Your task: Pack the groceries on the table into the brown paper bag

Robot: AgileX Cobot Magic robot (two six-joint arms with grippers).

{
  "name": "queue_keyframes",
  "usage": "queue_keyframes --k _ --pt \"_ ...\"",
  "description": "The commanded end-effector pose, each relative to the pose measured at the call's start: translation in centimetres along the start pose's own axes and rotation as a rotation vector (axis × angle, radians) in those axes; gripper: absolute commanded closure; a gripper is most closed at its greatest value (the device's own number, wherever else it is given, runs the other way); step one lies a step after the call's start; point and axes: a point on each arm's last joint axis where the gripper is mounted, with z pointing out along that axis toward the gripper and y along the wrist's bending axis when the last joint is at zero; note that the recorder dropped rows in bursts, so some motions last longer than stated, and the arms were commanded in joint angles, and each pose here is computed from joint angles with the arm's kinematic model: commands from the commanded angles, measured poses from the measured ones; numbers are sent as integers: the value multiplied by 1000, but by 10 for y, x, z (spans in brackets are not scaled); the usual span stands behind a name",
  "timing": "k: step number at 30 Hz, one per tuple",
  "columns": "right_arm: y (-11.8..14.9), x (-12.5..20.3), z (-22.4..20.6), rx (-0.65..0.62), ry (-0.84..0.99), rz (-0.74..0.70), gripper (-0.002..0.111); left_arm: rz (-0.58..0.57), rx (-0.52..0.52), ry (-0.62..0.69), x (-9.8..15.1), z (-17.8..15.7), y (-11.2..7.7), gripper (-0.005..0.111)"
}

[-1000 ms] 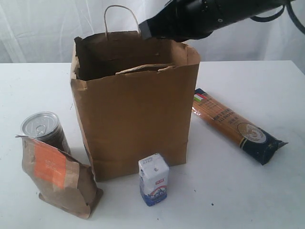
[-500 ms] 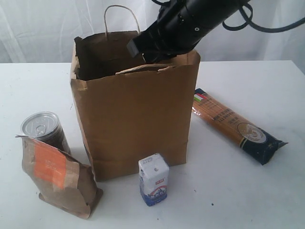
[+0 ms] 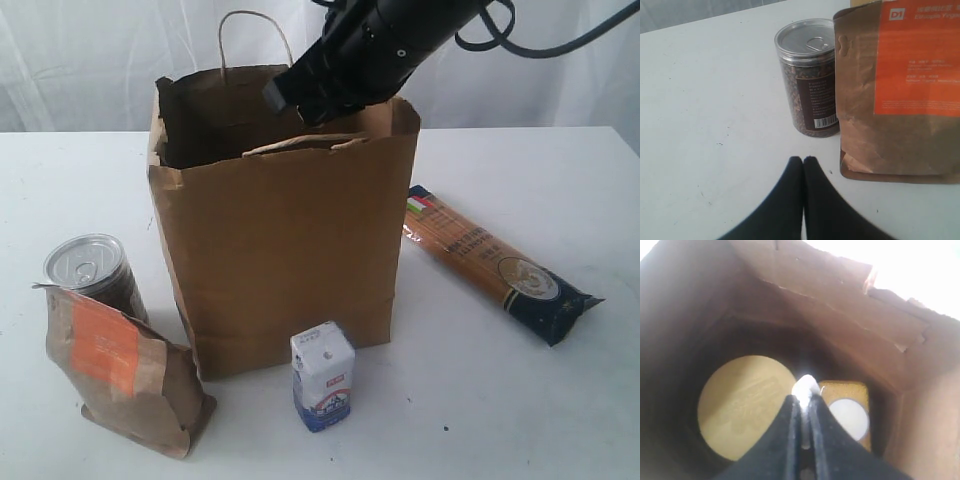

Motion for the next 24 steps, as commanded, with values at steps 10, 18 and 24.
queue_keyframes --k 10,18,24 --pt "-1 0 6 1 15 -28 69 -4 -3 -2 1 0 0 107" --pt "0 -3 0 7 -19 -28 47 -4 -3 -2 1 0 0 107" --pt "5 -15 -41 32 -170 -38 47 -4 -3 -2 1 0 0 107"
